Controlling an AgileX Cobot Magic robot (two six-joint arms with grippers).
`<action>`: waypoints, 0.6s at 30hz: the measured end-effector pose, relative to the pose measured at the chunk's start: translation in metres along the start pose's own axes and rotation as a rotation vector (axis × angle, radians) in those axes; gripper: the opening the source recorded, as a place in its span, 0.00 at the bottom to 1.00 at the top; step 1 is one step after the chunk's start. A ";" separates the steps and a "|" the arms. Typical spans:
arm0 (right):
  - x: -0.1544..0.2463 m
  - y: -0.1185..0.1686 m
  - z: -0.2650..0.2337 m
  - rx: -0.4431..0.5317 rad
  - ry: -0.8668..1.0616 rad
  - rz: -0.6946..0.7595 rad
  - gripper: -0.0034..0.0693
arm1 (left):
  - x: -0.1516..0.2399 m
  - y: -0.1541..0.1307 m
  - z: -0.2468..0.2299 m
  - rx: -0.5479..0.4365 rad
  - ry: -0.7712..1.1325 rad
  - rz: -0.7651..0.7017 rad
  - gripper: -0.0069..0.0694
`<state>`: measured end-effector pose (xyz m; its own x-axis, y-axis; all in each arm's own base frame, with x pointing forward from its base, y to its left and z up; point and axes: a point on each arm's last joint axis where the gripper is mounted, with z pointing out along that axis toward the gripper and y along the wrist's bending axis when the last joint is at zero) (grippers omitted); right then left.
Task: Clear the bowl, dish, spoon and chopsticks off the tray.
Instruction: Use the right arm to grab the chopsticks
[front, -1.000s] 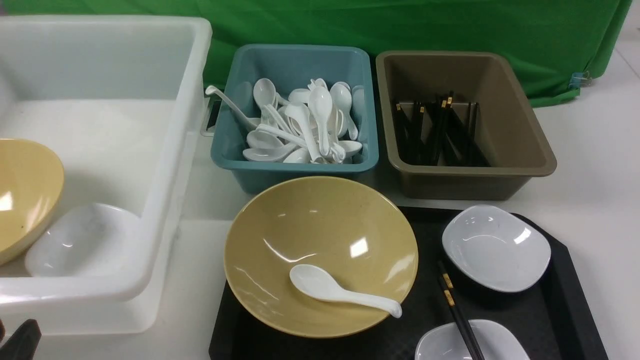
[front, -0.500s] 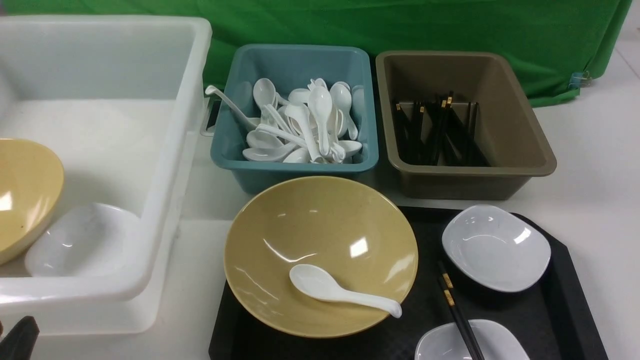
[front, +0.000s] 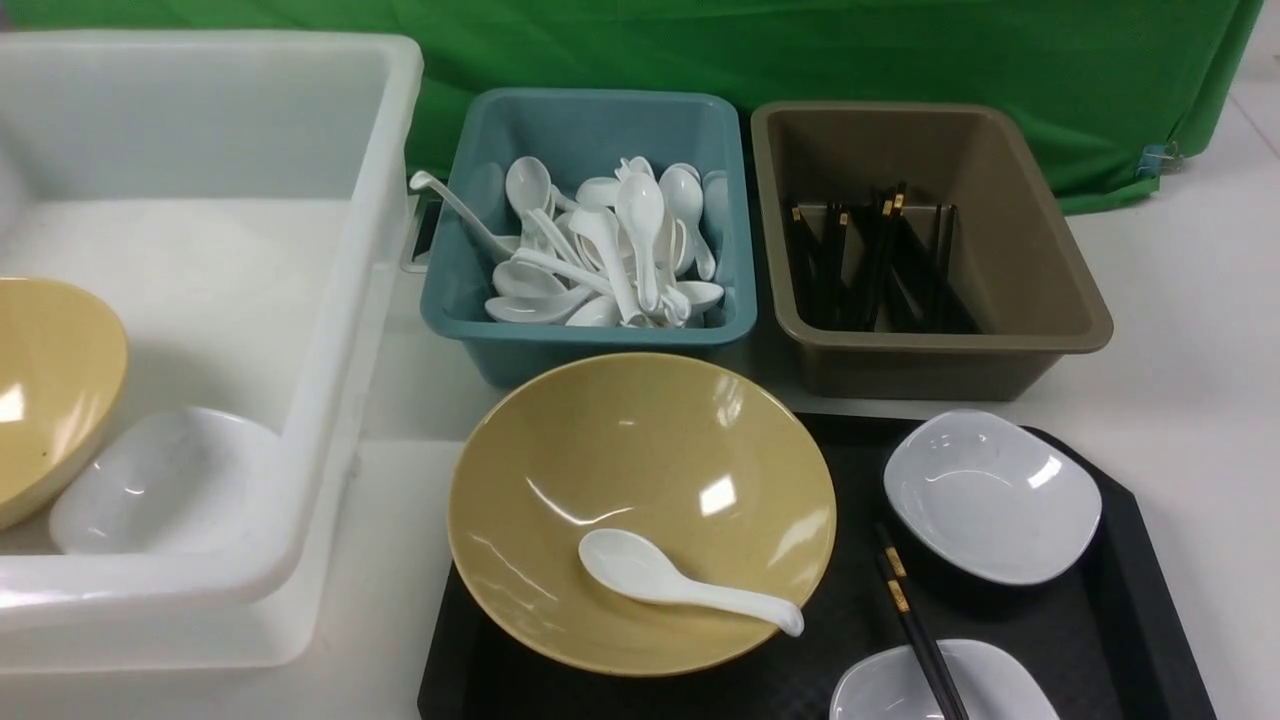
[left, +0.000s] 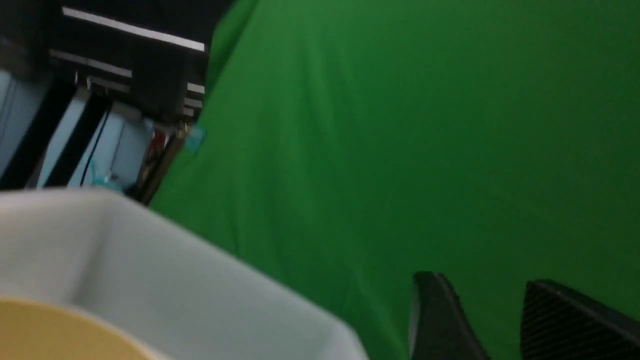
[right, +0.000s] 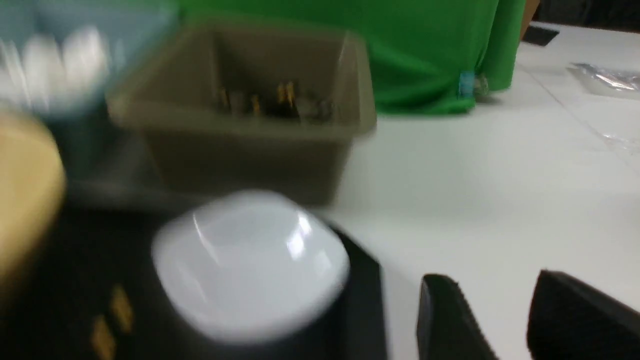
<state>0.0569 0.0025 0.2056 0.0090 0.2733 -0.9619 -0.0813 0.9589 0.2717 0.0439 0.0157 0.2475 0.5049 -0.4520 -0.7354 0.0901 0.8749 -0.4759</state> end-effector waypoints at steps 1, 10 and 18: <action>-0.005 0.000 0.000 0.030 -0.067 0.146 0.38 | -0.005 0.000 0.000 0.006 -0.058 -0.028 0.39; -0.023 -0.001 -0.003 -0.008 -0.272 0.407 0.37 | -0.028 -0.014 0.003 0.085 -0.176 -0.116 0.16; -0.078 0.024 -0.004 -0.066 -0.173 0.205 0.11 | -0.084 -0.069 0.038 0.136 0.107 0.134 0.07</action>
<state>0.0502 0.0038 0.2872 0.1550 0.4753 -0.8660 -0.1632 0.8769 0.4521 0.0281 0.0005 0.3604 0.4264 -0.3396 -0.8384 0.1471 0.9405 -0.3062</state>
